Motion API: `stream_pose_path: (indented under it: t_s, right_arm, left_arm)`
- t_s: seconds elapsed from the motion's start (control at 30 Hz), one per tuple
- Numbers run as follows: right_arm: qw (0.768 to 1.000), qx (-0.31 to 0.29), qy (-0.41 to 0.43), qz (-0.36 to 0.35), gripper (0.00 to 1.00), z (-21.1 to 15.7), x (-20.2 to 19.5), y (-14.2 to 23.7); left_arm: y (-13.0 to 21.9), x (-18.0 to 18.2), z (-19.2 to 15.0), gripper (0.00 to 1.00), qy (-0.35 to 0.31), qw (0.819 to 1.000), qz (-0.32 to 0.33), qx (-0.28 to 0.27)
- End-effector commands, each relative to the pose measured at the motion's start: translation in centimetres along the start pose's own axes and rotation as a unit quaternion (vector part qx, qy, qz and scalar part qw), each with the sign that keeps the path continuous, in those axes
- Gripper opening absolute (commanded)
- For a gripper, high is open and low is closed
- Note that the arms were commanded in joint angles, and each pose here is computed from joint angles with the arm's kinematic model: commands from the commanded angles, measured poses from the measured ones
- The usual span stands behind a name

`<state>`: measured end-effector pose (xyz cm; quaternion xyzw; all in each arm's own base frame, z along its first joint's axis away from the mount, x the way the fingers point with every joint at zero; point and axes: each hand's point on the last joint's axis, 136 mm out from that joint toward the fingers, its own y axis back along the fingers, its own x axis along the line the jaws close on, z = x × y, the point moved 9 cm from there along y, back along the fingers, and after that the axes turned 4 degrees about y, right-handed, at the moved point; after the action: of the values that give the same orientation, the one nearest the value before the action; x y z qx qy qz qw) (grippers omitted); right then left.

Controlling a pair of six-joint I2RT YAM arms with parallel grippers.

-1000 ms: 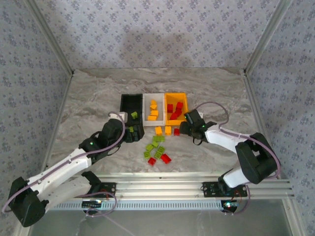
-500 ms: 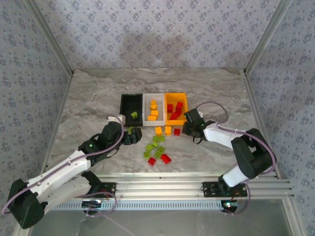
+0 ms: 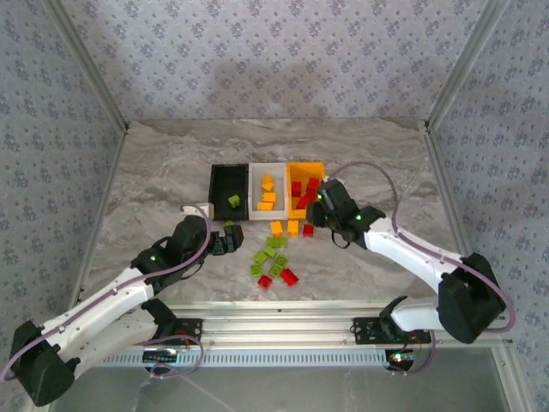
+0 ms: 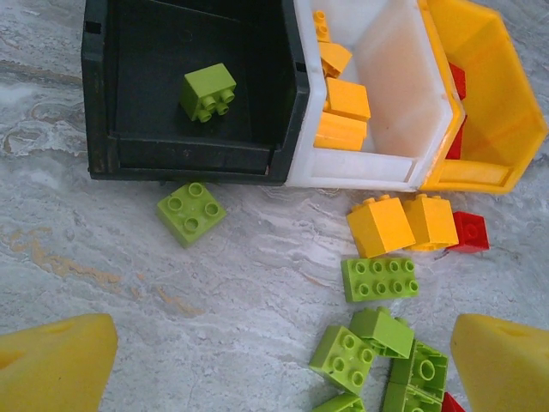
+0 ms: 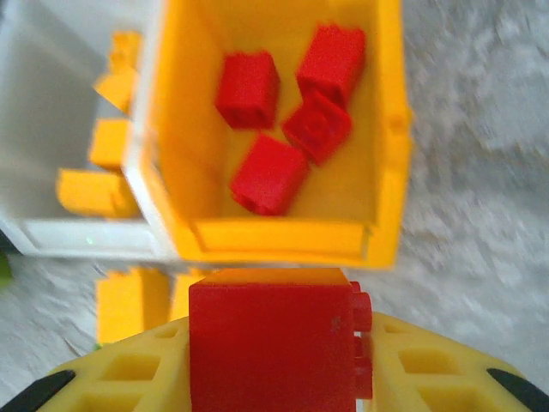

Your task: Sort the legos into containers by color

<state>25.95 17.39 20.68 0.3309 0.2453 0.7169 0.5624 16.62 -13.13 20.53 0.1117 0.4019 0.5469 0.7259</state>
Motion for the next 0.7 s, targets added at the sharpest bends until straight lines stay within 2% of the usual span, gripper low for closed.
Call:
stream_pose_path:
  t_s: [0.0,0.13,0.27,0.33,0.37,0.43,0.47,0.67]
  right_arm:
    - [1.0,0.002,0.009,-0.014,0.37,2.4,0.9,-2.0]
    - [0.999,0.008,-0.01,-0.046,0.39,5.1,0.7,-5.8]
    - [0.998,0.007,-0.012,-0.058,0.43,7.3,1.1,-7.9]
    - [0.998,0.009,-0.015,-0.058,0.51,7.7,1.2,-8.5]
    - [0.998,0.01,-0.016,-0.056,0.61,7.9,1.2,-8.7]
    - [0.999,-0.002,-0.017,-0.048,0.75,8.4,1.5,-8.1]
    - [0.999,-0.007,-0.015,-0.043,0.77,8.5,1.7,-7.6]
    - [0.999,-0.024,-0.017,-0.018,0.81,7.2,1.7,-4.6]
  left_arm:
    - [0.0,0.5,-0.4,1.0,-0.001,1.0,0.014,0.004]
    - [0.1,0.9,-0.7,0.99,0.001,1.0,0.028,0.012]
    - [0.3,1.4,-0.9,0.99,0.004,0.999,0.035,0.016]
    - [0.3,1.4,-1.0,0.99,0.004,0.999,0.029,0.02]
    - [0.2,1.2,-1.1,0.99,-0.001,0.999,0.022,0.025]
    - [0.0,0.9,-1.2,0.99,-0.015,0.999,0.011,0.039]
    - [-0.2,0.8,-1.3,1.0,-0.022,0.999,0.009,0.048]
    - [-1.8,-1.4,-3.3,0.97,-0.086,0.987,-0.03,0.129]
